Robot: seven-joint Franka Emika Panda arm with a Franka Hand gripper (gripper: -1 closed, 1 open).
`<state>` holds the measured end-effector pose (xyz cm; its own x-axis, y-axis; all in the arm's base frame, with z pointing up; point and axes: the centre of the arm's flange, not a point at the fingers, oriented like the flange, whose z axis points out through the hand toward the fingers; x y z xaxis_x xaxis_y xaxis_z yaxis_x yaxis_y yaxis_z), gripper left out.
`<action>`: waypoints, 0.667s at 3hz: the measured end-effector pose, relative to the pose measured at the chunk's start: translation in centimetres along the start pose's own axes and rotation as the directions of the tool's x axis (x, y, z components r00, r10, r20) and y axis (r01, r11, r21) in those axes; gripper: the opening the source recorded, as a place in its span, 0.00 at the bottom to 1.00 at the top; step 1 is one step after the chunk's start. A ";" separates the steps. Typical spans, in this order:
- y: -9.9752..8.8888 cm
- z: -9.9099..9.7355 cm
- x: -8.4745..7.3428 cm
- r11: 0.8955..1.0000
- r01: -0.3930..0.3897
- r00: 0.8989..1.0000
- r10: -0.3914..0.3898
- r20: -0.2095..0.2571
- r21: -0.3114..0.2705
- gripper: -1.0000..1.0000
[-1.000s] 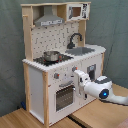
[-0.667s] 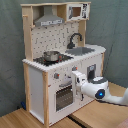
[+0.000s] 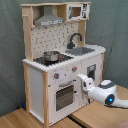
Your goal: Play with the kitchen
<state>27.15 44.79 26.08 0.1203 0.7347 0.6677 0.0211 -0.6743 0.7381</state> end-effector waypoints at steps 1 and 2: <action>0.7 -2.4 -0.8 0.999 0.033 0.999 -0.032 0.005 -0.028 1.00; 2.5 -4.2 -1.0 0.993 0.103 0.995 -0.102 0.017 -0.063 1.00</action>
<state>22.95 42.64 27.66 0.1340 0.7984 0.5870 -0.0294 -0.5889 0.8077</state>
